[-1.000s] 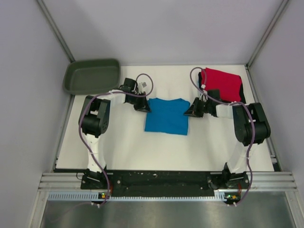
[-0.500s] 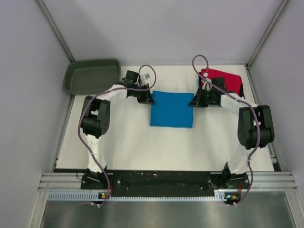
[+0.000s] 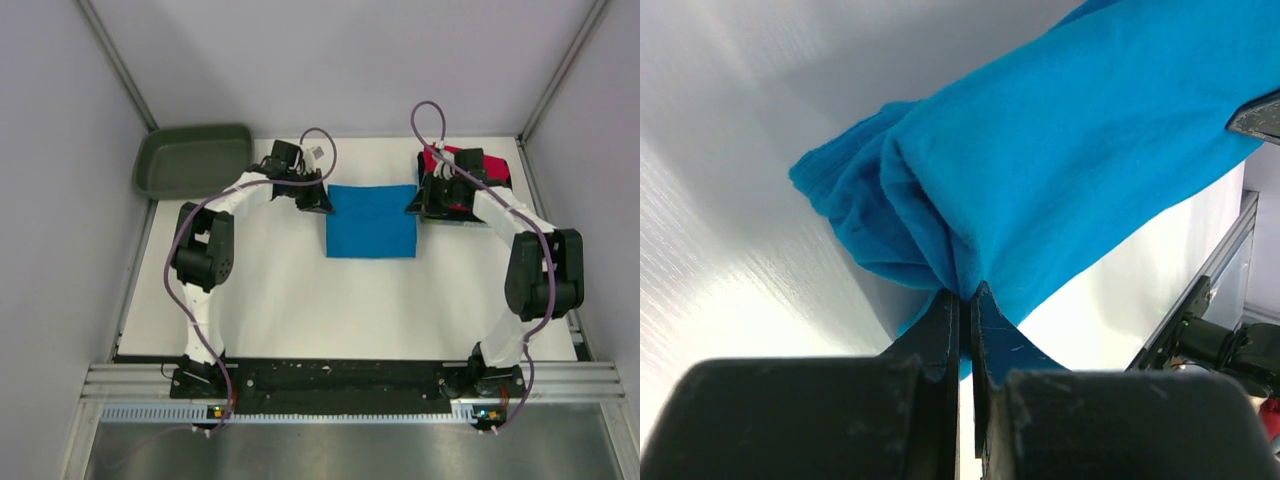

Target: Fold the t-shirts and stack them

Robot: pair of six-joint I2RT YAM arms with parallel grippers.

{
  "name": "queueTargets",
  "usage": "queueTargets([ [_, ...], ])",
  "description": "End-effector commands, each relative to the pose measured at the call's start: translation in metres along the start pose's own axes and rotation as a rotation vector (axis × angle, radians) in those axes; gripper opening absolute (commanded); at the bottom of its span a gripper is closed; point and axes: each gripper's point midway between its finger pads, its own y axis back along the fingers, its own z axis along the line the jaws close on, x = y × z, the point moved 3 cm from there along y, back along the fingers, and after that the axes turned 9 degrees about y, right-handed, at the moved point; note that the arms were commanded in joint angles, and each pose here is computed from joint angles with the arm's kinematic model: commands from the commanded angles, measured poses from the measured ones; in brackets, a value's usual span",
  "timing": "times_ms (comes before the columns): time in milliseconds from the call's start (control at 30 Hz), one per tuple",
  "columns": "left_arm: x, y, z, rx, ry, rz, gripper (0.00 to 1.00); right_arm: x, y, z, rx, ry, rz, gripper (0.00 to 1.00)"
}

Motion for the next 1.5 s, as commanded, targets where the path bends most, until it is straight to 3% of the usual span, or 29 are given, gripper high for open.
queueTargets([
  [0,-0.023,0.026,-0.042,0.074,-0.064,-0.071,0.0,-0.04,0.038,-0.002,0.034,0.059,-0.125,0.0],
  [300,-0.037,0.025,-0.094,0.137,-0.187,-0.098,0.0,-0.079,0.078,0.006,0.047,0.127,-0.23,0.0],
  [700,-0.069,0.021,-0.161,0.235,-0.328,-0.199,0.0,-0.125,0.14,-0.013,0.119,0.104,-0.385,0.0],
  [1000,-0.08,-0.015,-0.213,0.366,-0.398,-0.257,0.0,-0.13,0.184,-0.059,0.224,0.038,-0.461,0.0],
  [1467,-0.067,-0.071,-0.262,0.529,-0.487,-0.307,0.0,-0.107,0.213,-0.129,0.422,-0.032,-0.433,0.0],
])
